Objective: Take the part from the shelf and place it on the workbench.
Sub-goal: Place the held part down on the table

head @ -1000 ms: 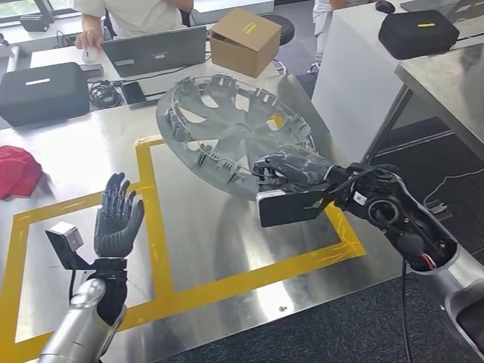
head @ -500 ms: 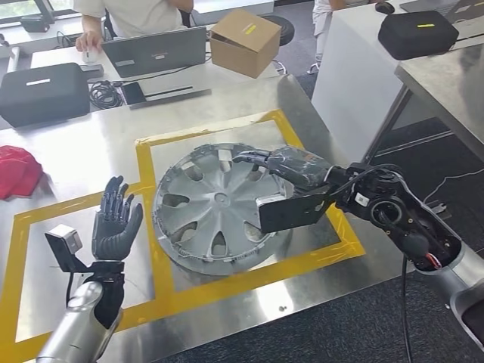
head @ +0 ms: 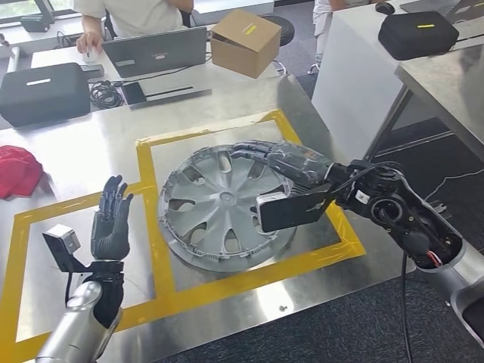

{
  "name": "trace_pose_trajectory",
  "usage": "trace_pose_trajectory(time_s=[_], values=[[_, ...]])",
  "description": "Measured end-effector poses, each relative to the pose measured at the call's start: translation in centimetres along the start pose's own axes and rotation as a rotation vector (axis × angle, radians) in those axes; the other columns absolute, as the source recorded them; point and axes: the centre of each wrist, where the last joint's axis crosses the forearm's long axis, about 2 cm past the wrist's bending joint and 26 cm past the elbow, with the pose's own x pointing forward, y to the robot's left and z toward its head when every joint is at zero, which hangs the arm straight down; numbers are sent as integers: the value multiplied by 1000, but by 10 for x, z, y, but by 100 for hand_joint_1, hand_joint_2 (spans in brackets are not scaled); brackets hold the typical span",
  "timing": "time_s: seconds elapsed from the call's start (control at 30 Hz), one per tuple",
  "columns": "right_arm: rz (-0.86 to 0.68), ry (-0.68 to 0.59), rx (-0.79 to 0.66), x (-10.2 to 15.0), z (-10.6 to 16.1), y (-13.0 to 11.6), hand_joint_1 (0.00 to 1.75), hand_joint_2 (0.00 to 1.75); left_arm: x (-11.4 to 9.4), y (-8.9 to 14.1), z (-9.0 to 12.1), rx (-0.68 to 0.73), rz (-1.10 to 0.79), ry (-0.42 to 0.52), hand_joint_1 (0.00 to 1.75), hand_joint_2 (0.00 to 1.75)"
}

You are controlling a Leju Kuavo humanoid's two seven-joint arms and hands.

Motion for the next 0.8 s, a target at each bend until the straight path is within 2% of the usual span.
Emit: trace_pose_trajectory(time_s=[0.57, 0.67, 0.8], values=[[-3, -4, -6, 0, -1, 1, 0, 0, 1, 1, -1, 4, -3, -7, 0, 0], [-27, -20, -46, 0, 0, -1, 0, 0, 2, 1, 0, 14, -8, -3, 0, 0], [-93, -64, -178, -3, 2, -10, 0, 0, 3, 2, -1, 32, -20, -3, 0, 0]])
